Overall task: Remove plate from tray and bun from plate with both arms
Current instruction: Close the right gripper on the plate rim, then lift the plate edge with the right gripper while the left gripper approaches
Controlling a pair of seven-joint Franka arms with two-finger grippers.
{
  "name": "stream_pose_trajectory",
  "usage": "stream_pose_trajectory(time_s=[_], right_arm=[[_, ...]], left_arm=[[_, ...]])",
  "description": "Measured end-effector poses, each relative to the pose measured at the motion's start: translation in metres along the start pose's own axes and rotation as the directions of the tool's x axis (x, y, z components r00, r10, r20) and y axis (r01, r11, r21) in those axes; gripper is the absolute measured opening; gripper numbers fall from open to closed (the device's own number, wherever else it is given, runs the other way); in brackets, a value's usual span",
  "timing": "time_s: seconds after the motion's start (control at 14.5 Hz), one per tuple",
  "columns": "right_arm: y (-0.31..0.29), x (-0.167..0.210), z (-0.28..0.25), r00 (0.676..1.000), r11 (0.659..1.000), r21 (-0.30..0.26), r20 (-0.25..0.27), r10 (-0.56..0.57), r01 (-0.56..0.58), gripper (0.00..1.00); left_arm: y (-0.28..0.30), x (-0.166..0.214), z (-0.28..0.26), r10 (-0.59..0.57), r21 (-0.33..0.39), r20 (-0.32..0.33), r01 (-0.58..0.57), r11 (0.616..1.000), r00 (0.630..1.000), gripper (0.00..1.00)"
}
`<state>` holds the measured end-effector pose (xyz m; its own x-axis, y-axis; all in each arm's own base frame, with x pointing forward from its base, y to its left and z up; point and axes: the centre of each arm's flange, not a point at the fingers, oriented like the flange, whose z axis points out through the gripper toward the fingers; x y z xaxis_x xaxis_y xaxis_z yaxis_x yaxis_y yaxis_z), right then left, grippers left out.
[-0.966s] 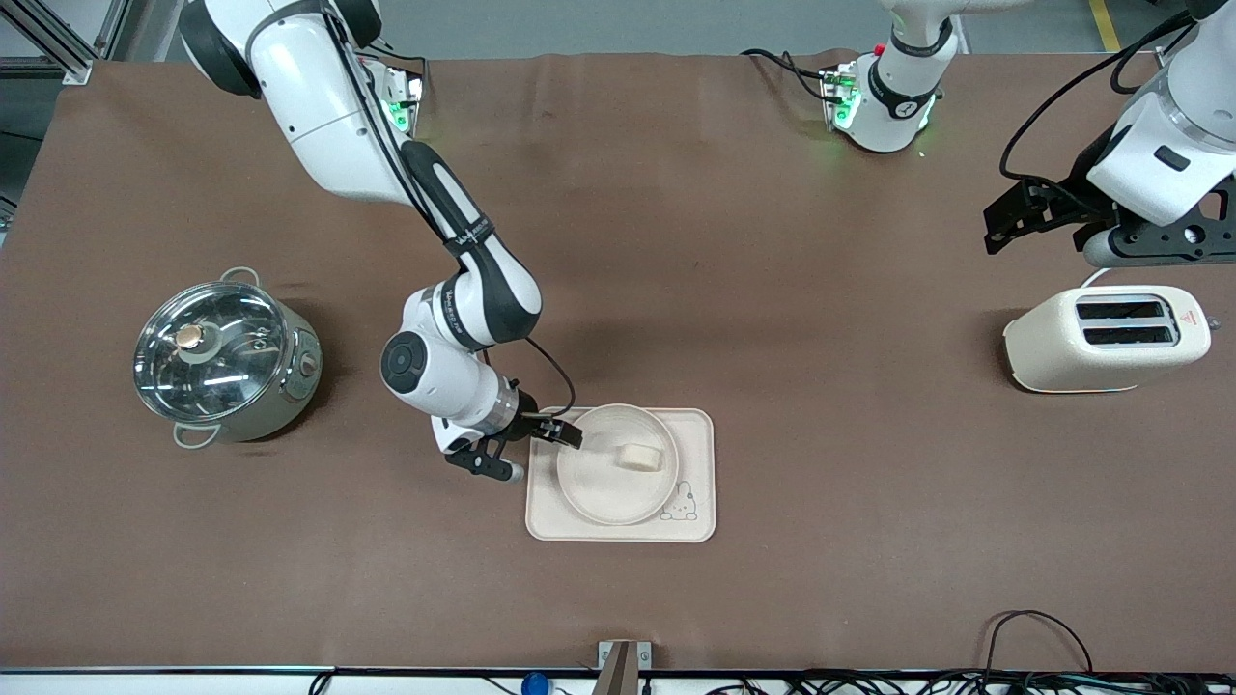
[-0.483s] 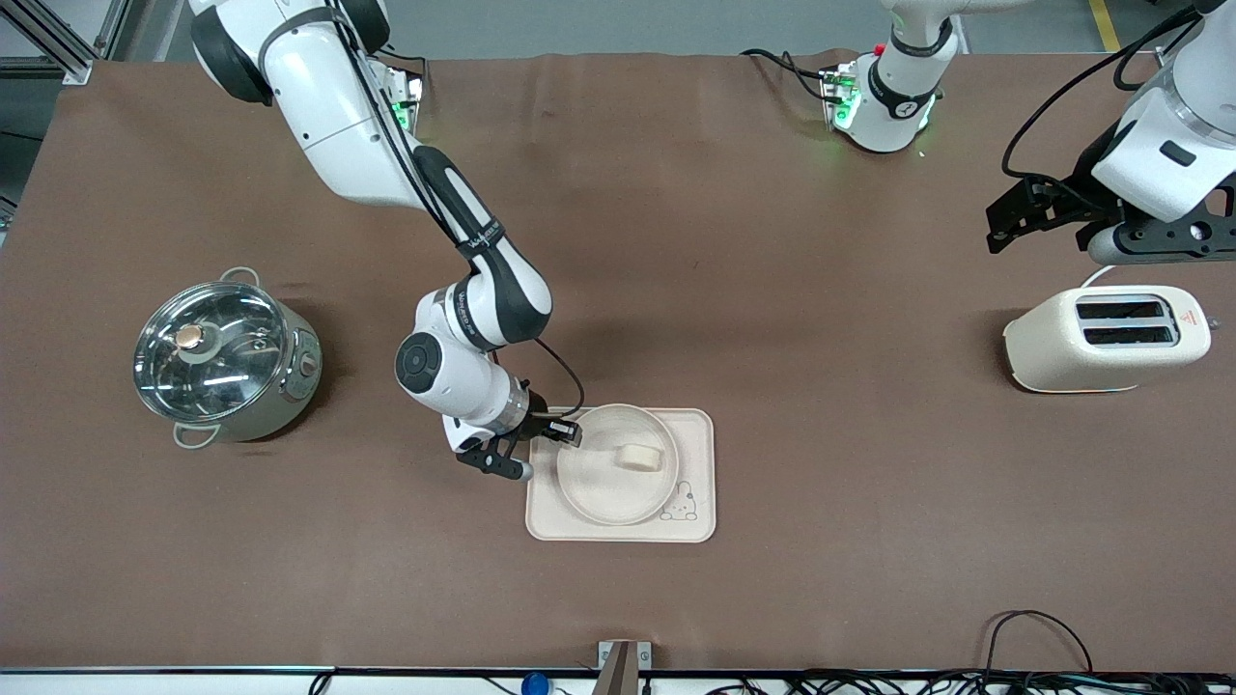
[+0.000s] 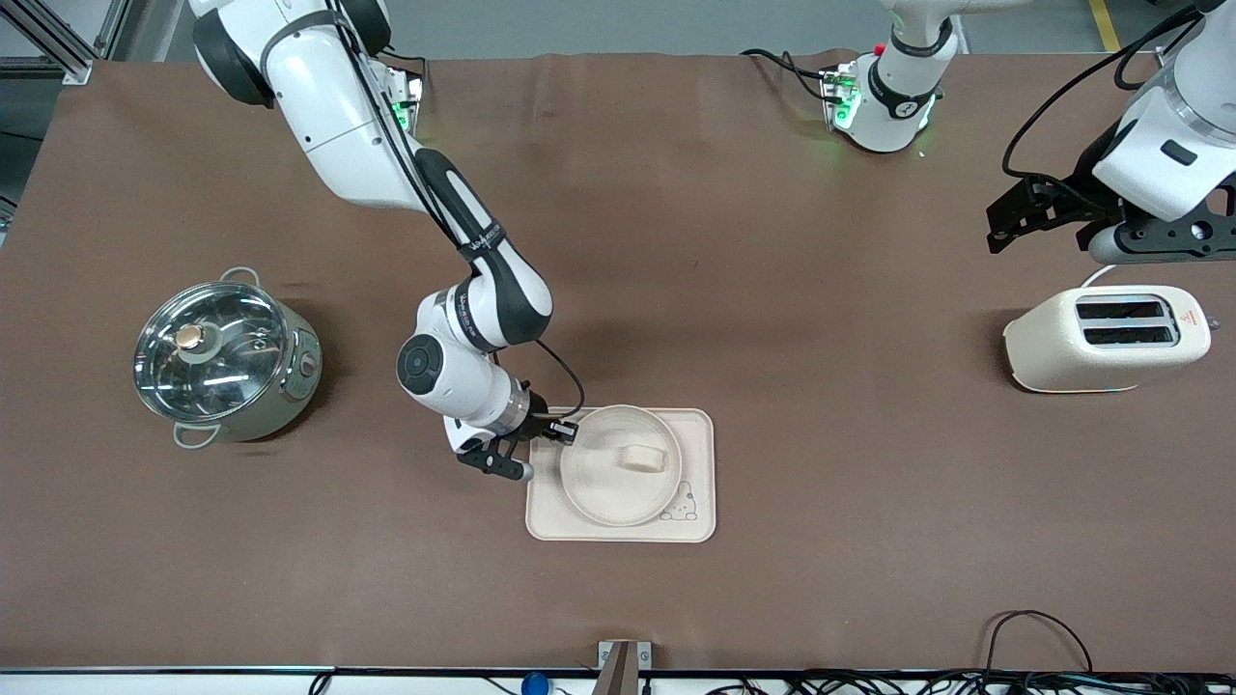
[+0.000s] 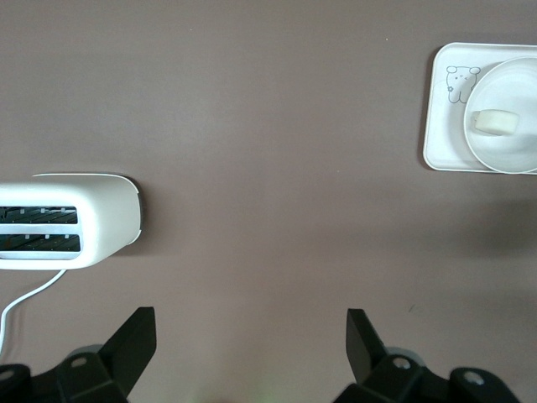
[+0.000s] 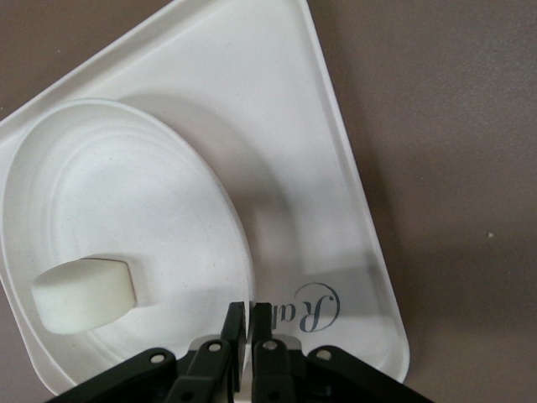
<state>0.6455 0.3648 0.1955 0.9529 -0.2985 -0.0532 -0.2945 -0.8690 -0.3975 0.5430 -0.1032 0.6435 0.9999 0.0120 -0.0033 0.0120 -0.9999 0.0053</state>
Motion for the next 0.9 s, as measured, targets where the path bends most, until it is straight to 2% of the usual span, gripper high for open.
stream_pose_trajectory(time_s=[0.07,0.34,0.9], right_arm=[[0.0013,0.0013,0.0003,1.0,1.0,-0.001,-0.002,-0.017,0.017,0.03],[0.0035,0.005,0.0001,0.999,0.999,-0.002,-0.006,-0.045,0.045,0.03],[0.0034,0.0072,-0.0018,1.0,1.0,0.015,-0.003,-0.016,0.016,0.03]], left_arm=[[0.0,0.0,0.0,0.0,0.0,0.0,0.0,1.0,1.0,1.0],[0.0,0.0,-0.0001,0.0,0.0,0.0,0.0,1.0,1.0,1.0],[-0.0004,0.0001,-0.0001,-0.001,-0.001,0.0,0.001,1.0,1.0,1.0]])
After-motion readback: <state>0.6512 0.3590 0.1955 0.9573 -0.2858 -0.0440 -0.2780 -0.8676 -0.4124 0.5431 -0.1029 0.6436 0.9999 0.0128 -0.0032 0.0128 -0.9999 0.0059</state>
